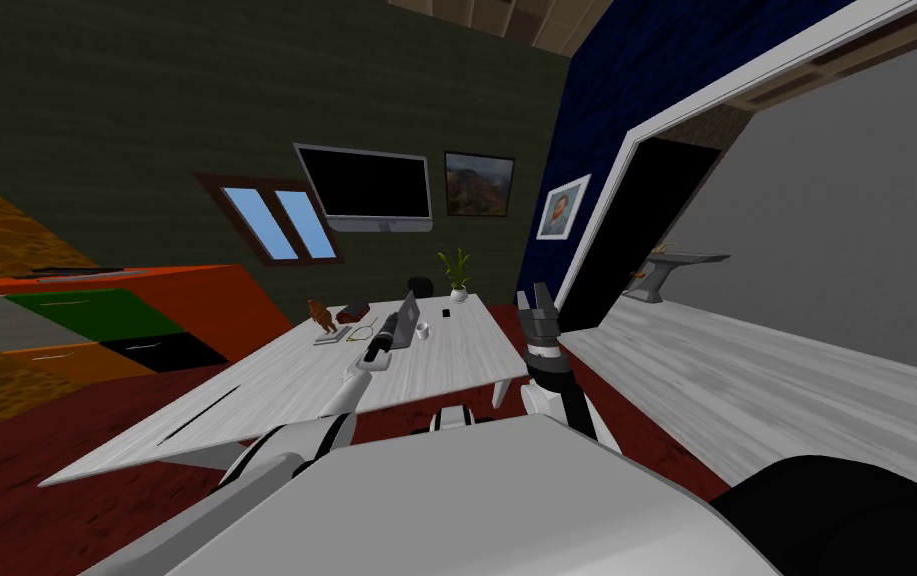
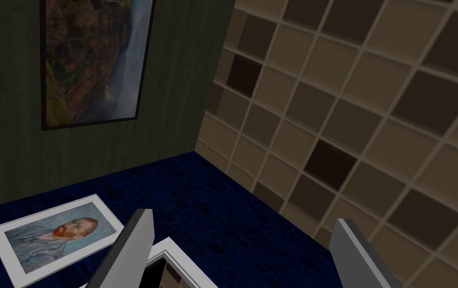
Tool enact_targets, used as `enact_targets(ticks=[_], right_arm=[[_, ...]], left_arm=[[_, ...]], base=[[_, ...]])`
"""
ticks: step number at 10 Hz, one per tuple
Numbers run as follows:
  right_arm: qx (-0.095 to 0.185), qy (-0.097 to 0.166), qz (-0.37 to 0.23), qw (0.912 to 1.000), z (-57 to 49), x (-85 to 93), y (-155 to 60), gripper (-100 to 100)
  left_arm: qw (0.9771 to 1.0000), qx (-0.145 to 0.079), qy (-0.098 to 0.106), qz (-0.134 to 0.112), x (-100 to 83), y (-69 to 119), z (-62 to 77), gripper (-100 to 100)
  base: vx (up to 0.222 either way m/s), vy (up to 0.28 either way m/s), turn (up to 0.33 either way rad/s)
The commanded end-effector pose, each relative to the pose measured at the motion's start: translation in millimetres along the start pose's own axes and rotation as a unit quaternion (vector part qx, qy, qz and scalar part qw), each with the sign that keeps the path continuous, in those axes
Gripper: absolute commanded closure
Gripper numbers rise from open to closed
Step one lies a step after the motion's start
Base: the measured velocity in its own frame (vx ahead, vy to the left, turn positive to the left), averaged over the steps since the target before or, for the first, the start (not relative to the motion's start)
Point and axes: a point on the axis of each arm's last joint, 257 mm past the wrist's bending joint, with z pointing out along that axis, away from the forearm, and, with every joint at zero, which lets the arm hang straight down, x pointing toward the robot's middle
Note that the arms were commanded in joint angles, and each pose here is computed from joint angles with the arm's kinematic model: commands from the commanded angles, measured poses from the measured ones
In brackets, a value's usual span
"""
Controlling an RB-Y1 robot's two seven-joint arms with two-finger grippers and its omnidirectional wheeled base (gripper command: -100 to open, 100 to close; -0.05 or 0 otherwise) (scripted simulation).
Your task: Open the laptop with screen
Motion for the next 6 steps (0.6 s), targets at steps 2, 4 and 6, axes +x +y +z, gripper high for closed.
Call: enact_targets(ticks=[2, 4, 6], right_arm=[[0.000, 0.000, 0.000, 1.0000, 0.0, 0.0, 0.0, 0], [0.000, 0.000, 0.000, 1.0000, 0.0, 0.0, 0.0, 0], [0.000, 0.000, 0.000, 1.0000, 0.0, 0.0, 0.0, 0]], left_arm=[[0.9997, -0.015, 0.000, -0.017, 0.5, 16.7, -5.7, 100], [0.9991, -0.021, -0.008, -0.037, -13.0, 26.7, -11.4, 100], [0.9980, -0.027, -0.016, -0.054, -26.6, 36.5, -17.5, 100]], base=[[0.003, 0.007, 0.011], [0.001, 0.014, -0.104], [0.006, 0.021, -0.102]])
